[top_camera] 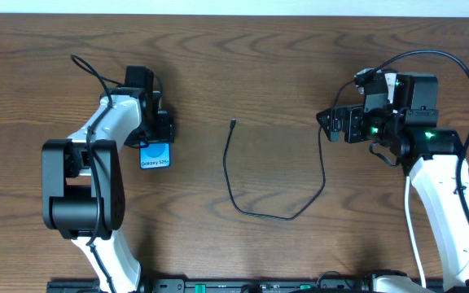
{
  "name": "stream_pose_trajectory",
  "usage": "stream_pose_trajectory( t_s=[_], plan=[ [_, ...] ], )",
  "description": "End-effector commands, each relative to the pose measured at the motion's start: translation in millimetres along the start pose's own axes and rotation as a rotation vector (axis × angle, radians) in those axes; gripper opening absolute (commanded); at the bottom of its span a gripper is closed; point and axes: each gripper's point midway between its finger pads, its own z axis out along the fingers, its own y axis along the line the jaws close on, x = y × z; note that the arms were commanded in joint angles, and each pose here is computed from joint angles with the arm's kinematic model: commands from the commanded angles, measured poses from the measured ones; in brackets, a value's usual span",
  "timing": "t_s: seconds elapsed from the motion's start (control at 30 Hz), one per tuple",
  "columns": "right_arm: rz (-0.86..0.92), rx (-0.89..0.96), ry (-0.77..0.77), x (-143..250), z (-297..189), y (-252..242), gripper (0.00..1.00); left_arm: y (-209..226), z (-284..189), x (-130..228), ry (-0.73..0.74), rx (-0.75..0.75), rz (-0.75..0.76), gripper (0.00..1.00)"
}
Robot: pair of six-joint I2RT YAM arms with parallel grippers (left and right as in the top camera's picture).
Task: Plug charger to phone and switch on socket
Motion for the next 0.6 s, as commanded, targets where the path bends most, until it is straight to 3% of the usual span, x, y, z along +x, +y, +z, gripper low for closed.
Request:
stream_pose_trajectory(
  t_s=[0.0,0.57],
  plan=[
    [0.002,-0.004,-0.009,-6,-2,4,0.99,-3,4,-1,-0.010,0.014,-0.025,0.75],
    [0.002,-0.004,-0.009,-6,-2,4,0.99,-4,-27,-12,-0.087,0.021,-0.049,0.75]
  ],
)
